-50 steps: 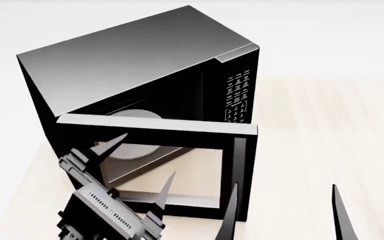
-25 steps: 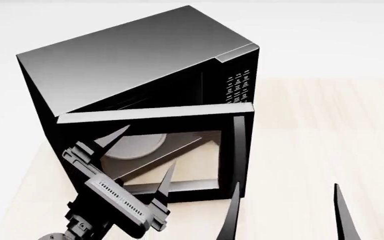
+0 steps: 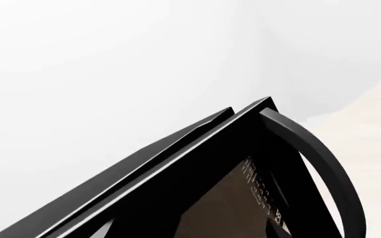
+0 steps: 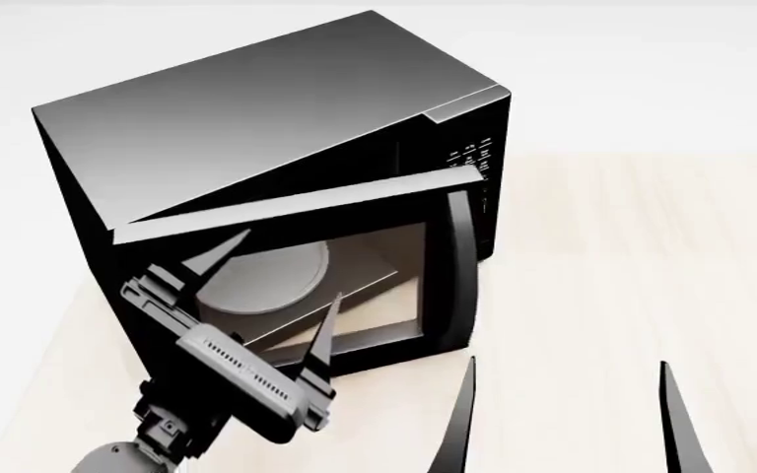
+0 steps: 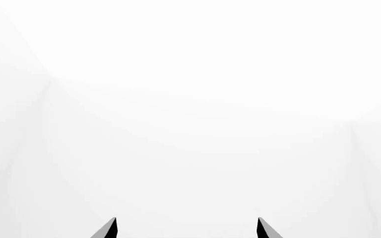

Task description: Close the microwave.

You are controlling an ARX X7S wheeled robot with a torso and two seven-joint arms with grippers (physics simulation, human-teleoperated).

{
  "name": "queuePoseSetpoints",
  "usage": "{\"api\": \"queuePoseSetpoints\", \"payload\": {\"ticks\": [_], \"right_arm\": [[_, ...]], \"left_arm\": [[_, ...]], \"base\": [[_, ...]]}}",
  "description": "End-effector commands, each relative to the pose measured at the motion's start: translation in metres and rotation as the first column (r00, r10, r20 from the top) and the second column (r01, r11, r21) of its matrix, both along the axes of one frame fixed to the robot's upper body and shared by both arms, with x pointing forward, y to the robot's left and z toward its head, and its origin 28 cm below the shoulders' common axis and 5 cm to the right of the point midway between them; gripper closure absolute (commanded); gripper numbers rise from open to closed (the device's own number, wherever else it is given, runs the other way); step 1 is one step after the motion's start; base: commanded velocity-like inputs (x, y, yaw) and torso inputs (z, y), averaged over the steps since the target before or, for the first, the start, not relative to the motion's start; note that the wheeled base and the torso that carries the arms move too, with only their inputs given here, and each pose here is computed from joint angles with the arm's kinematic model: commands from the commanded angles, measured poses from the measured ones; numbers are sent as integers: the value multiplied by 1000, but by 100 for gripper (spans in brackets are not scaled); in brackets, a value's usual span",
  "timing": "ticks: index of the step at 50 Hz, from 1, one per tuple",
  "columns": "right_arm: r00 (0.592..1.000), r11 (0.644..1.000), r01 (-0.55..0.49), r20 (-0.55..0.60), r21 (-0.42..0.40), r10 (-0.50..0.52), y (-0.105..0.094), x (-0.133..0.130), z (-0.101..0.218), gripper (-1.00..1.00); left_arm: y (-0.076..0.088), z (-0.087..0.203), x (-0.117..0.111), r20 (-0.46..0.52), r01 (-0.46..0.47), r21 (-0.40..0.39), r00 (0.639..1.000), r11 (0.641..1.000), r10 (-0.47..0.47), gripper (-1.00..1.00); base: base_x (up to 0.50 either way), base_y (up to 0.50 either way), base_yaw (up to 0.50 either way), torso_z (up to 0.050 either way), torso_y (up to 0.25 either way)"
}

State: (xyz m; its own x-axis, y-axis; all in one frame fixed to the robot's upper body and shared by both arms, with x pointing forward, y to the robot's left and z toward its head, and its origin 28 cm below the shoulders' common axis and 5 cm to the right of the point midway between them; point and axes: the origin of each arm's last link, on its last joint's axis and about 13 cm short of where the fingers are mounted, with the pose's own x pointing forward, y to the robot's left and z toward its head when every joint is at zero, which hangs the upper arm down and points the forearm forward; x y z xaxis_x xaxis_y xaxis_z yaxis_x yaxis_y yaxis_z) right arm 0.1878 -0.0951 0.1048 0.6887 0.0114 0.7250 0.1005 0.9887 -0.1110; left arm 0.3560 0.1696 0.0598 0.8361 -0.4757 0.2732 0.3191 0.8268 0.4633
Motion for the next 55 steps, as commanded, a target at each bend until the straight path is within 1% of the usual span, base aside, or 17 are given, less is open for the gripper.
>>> {"api": "queuePoseSetpoints", "payload": {"ticks": [1,24,41,55], "right_arm": [[1000,1000,-1,-3,1,1,0,0,0,-100],[1000,1000,-4,-5,-2,4,0,0,-1,-100],[1000,1000,-10,-10,-5,10,1,-1,-2,-100],[1000,1000,-14,-14,-8,14,1,-1,-3,-100]], "left_arm": [[12,5,8,14,-106,-77,994,991,107,-100],[19,4,16,32,-194,-75,980,978,196,-100],[25,5,18,58,-284,-86,956,955,289,-100],[29,4,18,62,-319,-92,944,943,325,-100]], "base": [[0,0,0,0,0],[0,0,0,1,0],[0,0,0,0,0],[0,0,0,0,0]]}}
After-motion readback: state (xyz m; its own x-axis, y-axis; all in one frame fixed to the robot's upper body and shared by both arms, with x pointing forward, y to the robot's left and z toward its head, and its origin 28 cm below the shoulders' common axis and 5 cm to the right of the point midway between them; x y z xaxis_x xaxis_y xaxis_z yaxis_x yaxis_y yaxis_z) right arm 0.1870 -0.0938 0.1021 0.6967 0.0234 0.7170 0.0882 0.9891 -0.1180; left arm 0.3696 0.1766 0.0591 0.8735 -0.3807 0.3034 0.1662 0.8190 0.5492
